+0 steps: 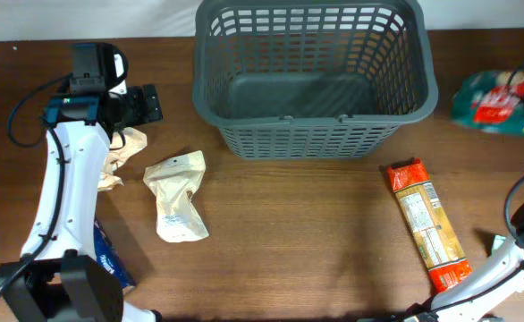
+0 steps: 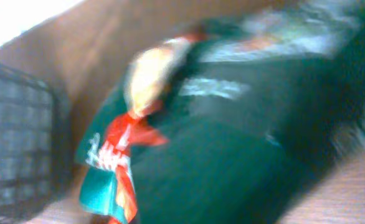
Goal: Pack container
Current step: 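Lift the NESCAFE pack and drop it into the basket, then grasp the orange-capped snack bar with the right gripper, then carry the snack bar over the basket and release it inside, then reach the right gripper to the mint-green packet and grasp it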
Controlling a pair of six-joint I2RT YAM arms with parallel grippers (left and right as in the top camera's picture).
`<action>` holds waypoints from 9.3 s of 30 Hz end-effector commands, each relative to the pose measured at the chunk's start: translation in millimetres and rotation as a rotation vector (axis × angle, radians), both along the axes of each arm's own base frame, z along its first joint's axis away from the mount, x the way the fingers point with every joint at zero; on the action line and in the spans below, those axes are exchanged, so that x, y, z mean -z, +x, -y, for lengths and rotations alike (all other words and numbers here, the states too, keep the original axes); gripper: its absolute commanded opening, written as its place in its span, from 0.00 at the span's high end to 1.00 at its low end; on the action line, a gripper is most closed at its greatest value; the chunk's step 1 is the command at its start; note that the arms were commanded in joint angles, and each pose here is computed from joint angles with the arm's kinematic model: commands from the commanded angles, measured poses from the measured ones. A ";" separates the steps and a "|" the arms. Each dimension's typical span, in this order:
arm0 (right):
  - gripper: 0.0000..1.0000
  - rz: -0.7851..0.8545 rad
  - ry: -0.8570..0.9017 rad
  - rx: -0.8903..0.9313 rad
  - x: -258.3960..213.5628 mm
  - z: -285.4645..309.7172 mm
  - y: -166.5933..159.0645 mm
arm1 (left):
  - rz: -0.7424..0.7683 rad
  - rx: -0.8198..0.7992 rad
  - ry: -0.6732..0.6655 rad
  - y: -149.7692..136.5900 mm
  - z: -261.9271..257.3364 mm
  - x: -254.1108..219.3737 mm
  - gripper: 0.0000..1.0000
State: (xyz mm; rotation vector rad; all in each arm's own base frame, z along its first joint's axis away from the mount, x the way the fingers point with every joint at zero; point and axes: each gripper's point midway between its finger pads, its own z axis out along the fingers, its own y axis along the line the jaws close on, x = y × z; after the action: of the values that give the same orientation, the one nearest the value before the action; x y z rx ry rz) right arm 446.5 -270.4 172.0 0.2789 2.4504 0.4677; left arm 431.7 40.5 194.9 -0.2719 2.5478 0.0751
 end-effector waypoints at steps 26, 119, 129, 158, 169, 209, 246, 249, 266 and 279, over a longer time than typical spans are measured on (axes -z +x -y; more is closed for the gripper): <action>0.96 0.438 -0.229 -0.600 -235.3 -329.5 16.0 | 0.026 0.028 0.005 5.9 3.3 -4.0 0.01; 0.01 -0.355 -0.466 -0.470 101.4 -194.9 -199.4 | 0.043 0.093 0.139 34.3 -22.2 12.9 0.01; 0.03 -0.430 -0.414 -0.498 171.2 -208.6 -235.1 | 0.051 0.093 0.141 36.1 -22.3 11.8 0.01; 0.96 -0.236 -0.599 -0.331 132.3 -160.8 -146.6 | 0.052 0.093 0.140 36.1 -22.3 11.7 0.01; 0.96 0.356 -0.743 0.012 -140.1 -86.7 -39.3 | 0.052 0.093 0.140 36.1 -22.3 11.7 0.01; 0.56 0.775 0.190 -1.073 -140.7 -483.5 44.9 | 0.053 0.102 0.147 36.8 -22.3 11.2 0.01; 0.01 -0.622 -0.047 1.247 -90.2 -2.5 -244.8 | 0.054 0.102 0.147 36.9 -22.3 11.2 0.01; 0.01 -0.636 0.043 1.480 -86.2 -6.9 -278.1 | 0.054 0.103 0.146 36.9 -22.1 11.2 0.01; 0.01 -0.759 0.091 2.370 52.2 -49.8 -379.5 | 0.036 0.136 0.098 35.7 -12.4 18.7 0.01; 0.01 -0.536 0.023 2.167 116.8 -10.2 -357.2 | 0.029 0.136 0.097 34.3 -12.3 19.8 0.01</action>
State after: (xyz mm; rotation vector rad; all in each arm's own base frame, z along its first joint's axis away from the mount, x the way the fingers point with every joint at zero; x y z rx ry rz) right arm 90.2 -252.9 54.8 2.7476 1.0049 -0.5728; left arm 464.7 53.1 181.6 -0.0816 2.5018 0.1507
